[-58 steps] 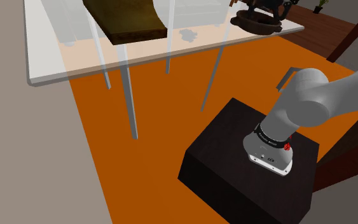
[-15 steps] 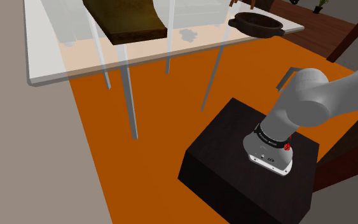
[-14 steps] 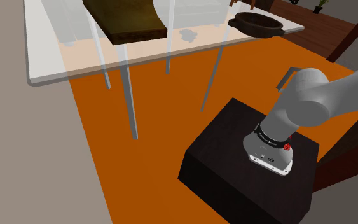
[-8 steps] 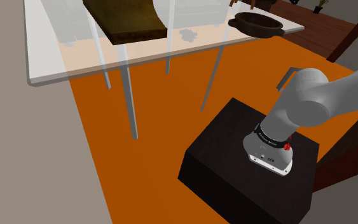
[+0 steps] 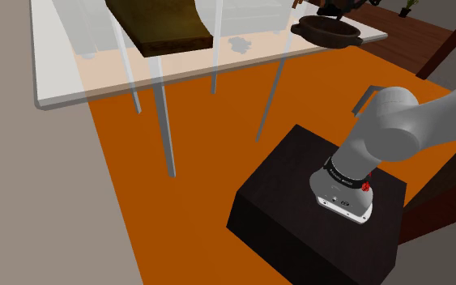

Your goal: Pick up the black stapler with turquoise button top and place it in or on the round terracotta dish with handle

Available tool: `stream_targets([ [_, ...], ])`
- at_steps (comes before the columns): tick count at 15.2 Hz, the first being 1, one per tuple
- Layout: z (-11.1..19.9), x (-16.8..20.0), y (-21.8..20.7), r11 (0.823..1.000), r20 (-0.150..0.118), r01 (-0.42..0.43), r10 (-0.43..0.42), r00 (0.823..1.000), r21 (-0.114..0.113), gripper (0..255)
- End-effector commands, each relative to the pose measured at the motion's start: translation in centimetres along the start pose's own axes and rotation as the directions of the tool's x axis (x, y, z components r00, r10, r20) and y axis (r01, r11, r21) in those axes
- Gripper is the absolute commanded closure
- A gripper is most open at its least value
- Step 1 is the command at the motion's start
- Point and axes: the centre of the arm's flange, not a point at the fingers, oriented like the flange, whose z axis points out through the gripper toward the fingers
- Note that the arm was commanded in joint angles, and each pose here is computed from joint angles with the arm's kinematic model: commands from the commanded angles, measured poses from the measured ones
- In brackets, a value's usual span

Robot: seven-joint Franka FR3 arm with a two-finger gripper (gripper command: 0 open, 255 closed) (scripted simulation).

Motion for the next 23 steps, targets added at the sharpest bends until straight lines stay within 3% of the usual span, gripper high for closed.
stream_targets([
  [1,-2.4,-0.9,-3.3,0.995,-0.01,-0.036,0.035,0.999,-0.092,255],
  [6,-2.4,-0.9,-3.3,0.995,-0.01,-0.036,0.035,0.999,-0.092,255],
  [7,-2.3,-1.2,-2.9,0.995,-0.01,-0.036,0.036,0.999,-0.092,0],
  [11,-2.8,-1.5,-1.8,0.995,-0.011,-0.036,0.036,0.999,-0.091,0],
  [12,-2.4,-0.9,-3.3,0.995,-0.01,-0.036,0.035,0.999,-0.092,0],
  [16,-7.4,-1.0,-3.7,0.995,-0.01,-0.036,0.035,0.999,-0.092,0],
  [23,-7.4,-1.0,-3.7,0.995,-0.01,-0.036,0.035,0.999,-0.092,0],
])
